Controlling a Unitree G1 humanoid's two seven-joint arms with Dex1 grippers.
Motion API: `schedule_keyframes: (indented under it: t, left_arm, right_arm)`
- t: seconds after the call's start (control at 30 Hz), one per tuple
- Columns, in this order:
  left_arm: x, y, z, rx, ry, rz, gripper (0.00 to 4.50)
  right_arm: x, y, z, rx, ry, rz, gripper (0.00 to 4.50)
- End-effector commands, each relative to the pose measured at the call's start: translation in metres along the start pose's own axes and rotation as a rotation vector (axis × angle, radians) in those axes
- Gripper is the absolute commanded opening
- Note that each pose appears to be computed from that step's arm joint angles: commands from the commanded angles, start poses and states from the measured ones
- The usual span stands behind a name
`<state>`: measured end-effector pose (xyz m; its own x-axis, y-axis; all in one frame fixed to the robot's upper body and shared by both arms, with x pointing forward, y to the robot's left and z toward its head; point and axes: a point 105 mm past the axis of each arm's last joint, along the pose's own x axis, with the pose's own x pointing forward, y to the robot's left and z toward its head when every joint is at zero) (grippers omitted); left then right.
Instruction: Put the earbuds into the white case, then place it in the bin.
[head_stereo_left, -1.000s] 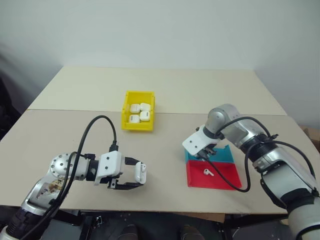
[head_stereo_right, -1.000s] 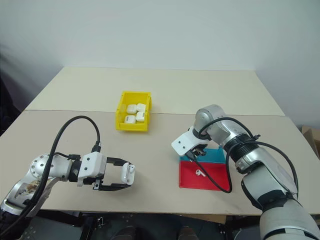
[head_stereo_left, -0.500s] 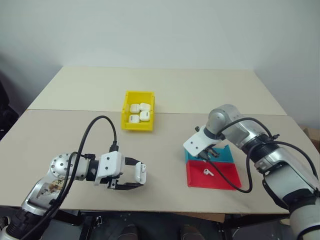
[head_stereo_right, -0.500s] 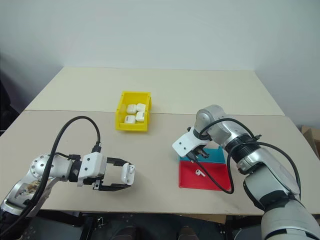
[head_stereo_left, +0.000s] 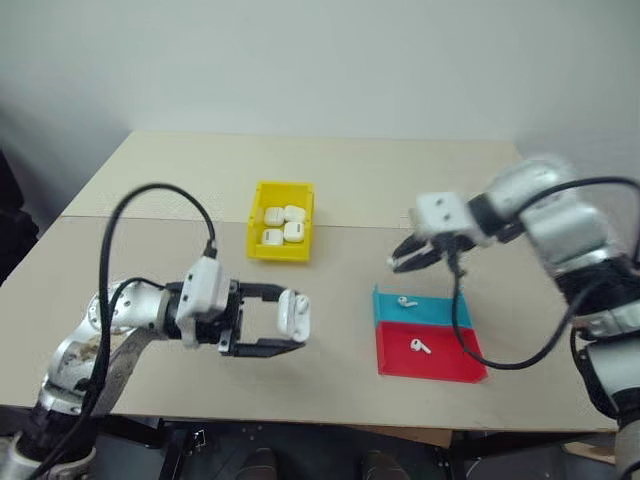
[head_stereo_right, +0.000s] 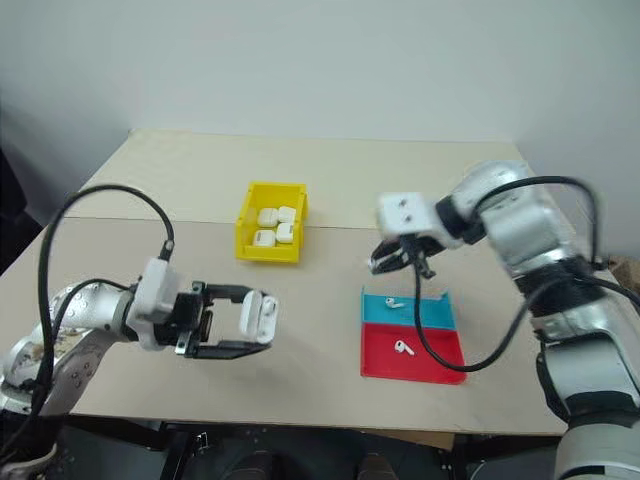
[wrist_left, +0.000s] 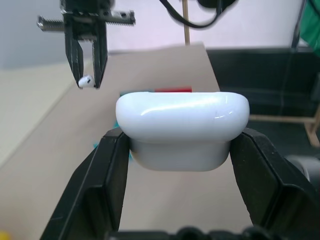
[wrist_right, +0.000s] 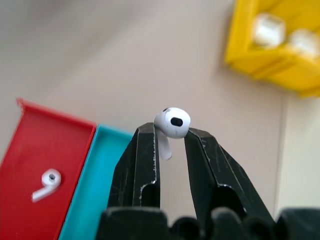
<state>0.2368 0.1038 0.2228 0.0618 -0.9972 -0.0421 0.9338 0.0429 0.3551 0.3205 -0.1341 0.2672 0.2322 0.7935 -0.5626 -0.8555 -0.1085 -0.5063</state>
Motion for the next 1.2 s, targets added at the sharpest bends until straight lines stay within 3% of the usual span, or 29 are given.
schedule_keyframes:
  t: [0.03,0.23,0.47,0.77,1.2]
  left_arm:
    - [0.004,0.001,0.023,0.037,-0.077,-0.003,2.76]
    - [0.029,0.001,0.035,0.018,-0.180,-0.071,2.76]
    - [0.061,0.010,0.045,0.024,-0.247,-0.112,2.76]
    - [0.071,0.021,0.039,0.013,-0.203,-0.043,2.76]
    - [0.067,0.015,0.038,0.016,-0.186,-0.018,2.76]
  right_arm:
    - [-0.030,0.000,0.035,0.064,-0.182,-0.151,0.58]
    - [-0.047,0.027,0.075,0.229,-0.517,-0.333,0.58]
    - [-0.040,0.060,0.103,0.260,-0.694,-0.402,0.58]
    - [-0.031,0.083,0.109,0.281,-0.717,-0.334,0.58]
    - [-0.016,0.084,0.096,0.304,-0.664,-0.303,0.58]
